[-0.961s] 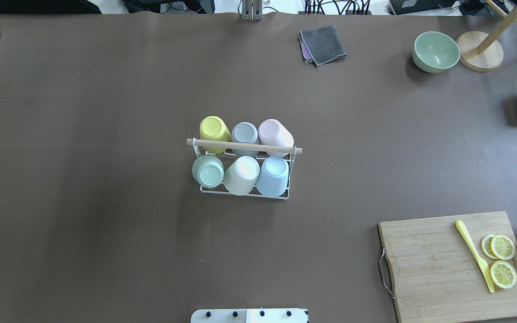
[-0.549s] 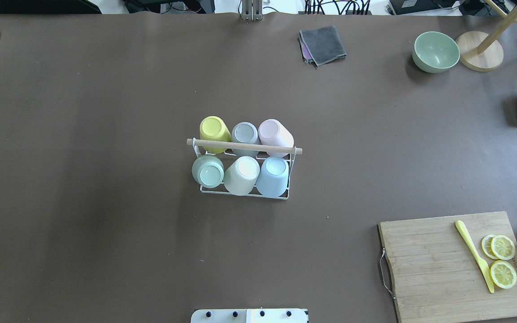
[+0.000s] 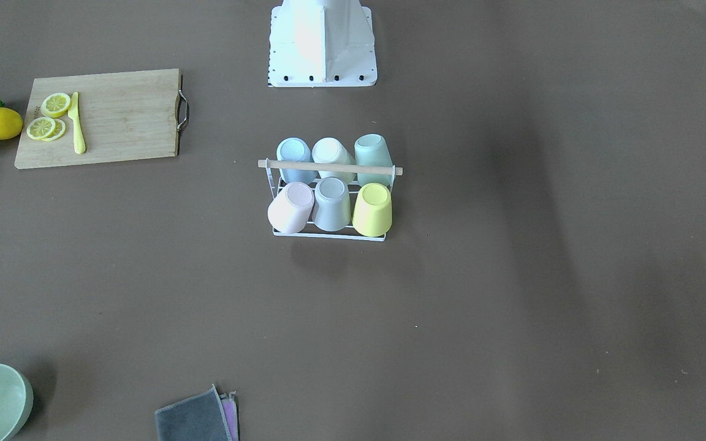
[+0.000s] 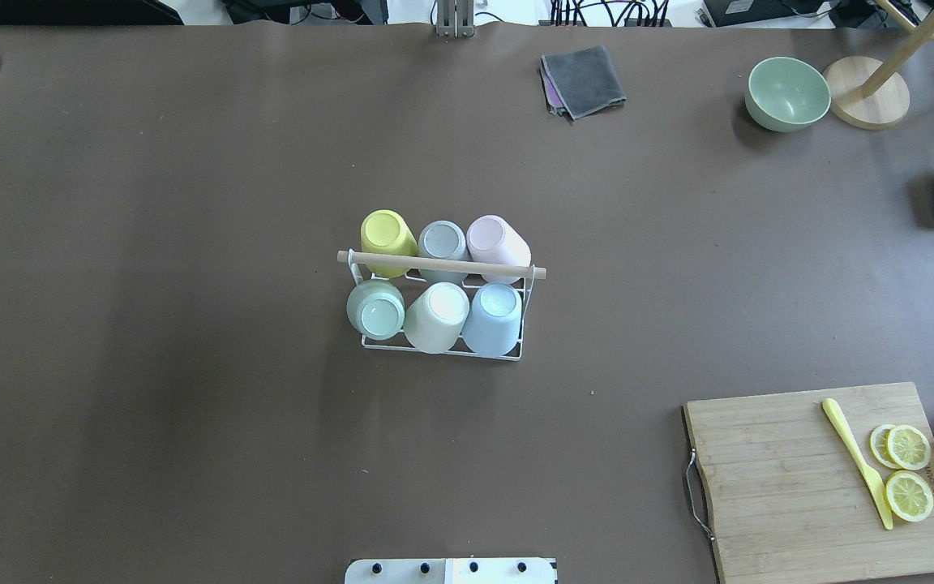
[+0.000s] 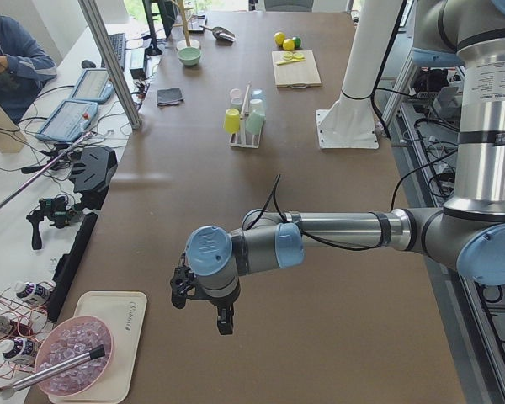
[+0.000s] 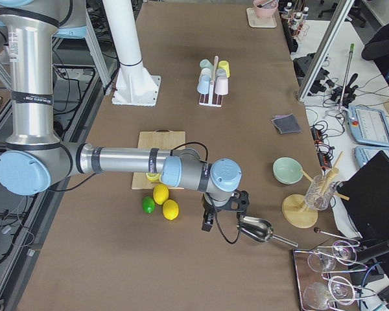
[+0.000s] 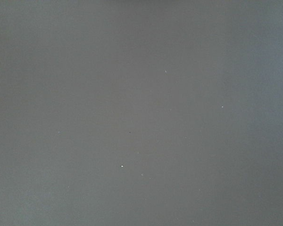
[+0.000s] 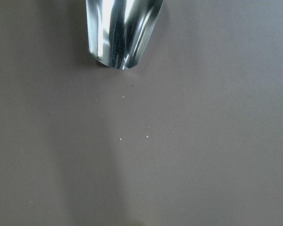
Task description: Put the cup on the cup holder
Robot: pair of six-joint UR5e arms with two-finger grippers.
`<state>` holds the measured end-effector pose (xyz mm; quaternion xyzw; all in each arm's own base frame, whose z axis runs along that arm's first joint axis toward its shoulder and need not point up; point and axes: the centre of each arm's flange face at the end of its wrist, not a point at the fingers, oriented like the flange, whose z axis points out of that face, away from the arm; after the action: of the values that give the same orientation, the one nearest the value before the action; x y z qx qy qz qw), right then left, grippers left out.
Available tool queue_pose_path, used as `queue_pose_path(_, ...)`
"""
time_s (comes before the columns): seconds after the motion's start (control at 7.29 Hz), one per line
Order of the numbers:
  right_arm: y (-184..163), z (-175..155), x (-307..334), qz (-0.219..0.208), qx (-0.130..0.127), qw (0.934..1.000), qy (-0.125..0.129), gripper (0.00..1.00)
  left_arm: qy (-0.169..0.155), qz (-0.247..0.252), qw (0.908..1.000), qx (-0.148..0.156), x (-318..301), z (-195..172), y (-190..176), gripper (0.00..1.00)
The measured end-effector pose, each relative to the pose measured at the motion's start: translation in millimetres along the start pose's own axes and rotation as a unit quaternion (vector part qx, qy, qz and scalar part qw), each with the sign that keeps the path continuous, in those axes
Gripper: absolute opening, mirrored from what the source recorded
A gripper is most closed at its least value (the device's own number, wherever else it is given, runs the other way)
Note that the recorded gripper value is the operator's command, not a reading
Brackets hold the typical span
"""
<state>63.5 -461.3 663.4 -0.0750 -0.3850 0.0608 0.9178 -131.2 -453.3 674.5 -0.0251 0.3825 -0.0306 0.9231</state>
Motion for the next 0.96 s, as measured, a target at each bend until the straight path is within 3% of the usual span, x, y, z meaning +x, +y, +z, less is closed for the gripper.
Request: queue_pose_path(0.96,-1.6,-0.6,-1.9,-0.001,0.001,1.0000,0.001,1.00,-0.004,0.010,0.9999,0.005,5.9,-6.2,-5.8,0.98)
